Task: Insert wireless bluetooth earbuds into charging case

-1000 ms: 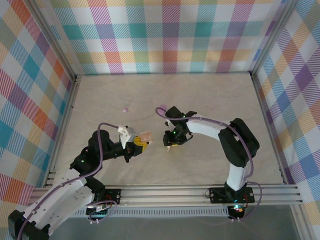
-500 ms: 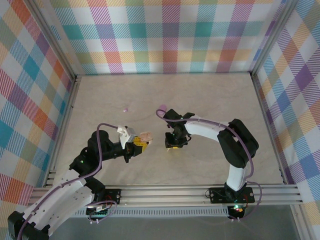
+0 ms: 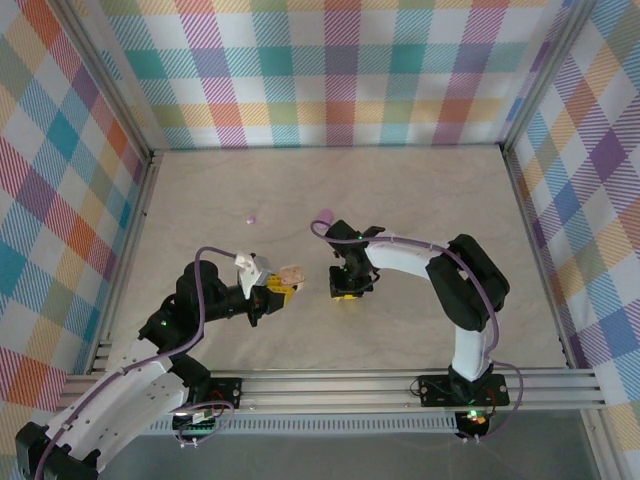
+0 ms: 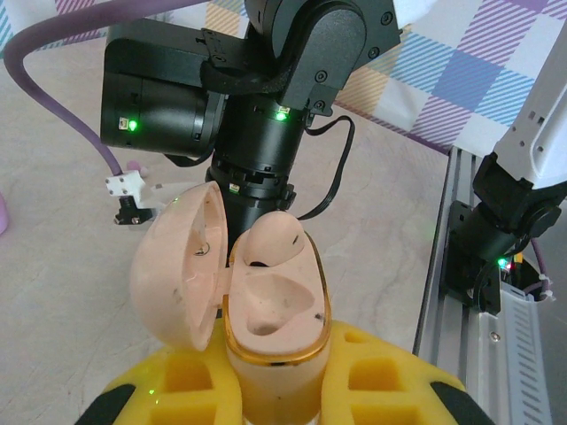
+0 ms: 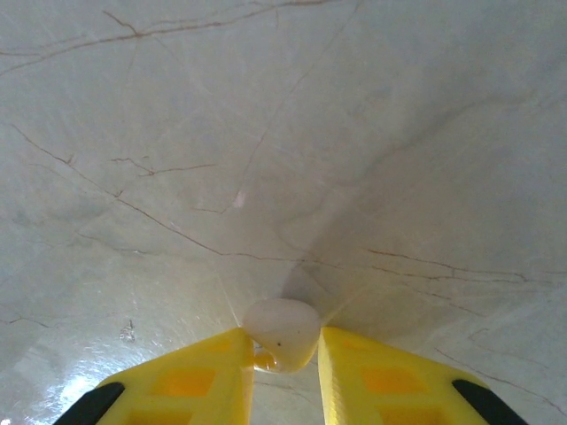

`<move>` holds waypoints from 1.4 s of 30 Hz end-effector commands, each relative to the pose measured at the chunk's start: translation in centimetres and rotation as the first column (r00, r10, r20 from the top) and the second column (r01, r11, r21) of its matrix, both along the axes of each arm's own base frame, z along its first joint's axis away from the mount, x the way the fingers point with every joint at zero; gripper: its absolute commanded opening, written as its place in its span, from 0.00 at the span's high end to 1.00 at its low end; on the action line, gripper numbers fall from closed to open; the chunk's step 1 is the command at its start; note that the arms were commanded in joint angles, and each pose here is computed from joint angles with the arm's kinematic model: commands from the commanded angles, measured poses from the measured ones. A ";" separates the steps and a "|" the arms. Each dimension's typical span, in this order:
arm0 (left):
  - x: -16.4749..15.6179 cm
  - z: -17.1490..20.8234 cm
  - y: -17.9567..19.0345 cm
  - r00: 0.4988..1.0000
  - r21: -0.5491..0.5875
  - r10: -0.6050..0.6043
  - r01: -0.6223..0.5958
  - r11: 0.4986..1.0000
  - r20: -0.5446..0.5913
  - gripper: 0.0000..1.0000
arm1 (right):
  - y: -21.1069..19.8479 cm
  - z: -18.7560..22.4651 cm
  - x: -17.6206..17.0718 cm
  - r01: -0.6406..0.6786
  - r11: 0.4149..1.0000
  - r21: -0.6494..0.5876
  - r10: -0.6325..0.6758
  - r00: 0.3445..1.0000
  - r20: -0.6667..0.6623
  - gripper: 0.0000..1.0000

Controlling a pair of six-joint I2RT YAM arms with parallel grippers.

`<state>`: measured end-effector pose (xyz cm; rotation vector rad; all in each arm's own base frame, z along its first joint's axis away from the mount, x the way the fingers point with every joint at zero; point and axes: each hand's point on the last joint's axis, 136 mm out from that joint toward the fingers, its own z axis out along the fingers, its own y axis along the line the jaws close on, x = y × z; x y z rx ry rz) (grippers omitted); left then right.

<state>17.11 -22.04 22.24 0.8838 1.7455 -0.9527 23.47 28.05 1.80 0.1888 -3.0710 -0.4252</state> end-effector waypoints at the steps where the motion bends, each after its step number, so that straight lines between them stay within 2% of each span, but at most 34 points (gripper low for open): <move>1: -0.4 0.1 0.0 1.000 -0.005 -0.022 0.022 1.000 0.021 1.00 | 1.0 0.0 0.6 0.013 1.000 0.023 -0.013 1.000 -0.009 0.74; 6: -0.5 0.1 0.1 1.000 -0.006 -0.018 0.018 1.000 0.021 1.00 | 1.2 0.3 0.9 0.010 1.000 0.023 -0.010 1.000 -0.004 0.70; 17: -0.6 0.1 0.1 1.000 -0.009 -0.019 0.019 1.000 0.021 1.00 | 1.1 -0.2 0.8 0.006 1.000 0.013 -0.006 1.000 -0.024 0.73; 27: -0.6 -0.1 0.1 1.000 -0.007 -0.017 0.017 1.000 0.020 1.00 | 0.9 0.1 0.7 -0.006 1.000 0.013 0.007 1.000 -0.017 0.85; 35: -0.3 0.0 0.1 0.999 -0.015 -0.010 0.011 1.000 0.031 1.00 | 0.2 2.5 1.7 0.001 1.000 0.029 -0.004 0.995 0.096 0.88; 42: 0.3 0.6 -0.7 0.998 -0.043 -0.025 0.028 0.999 0.057 1.00 | -1.3 7.7 3.0 0.031 0.997 0.070 -0.049 0.959 0.279 0.89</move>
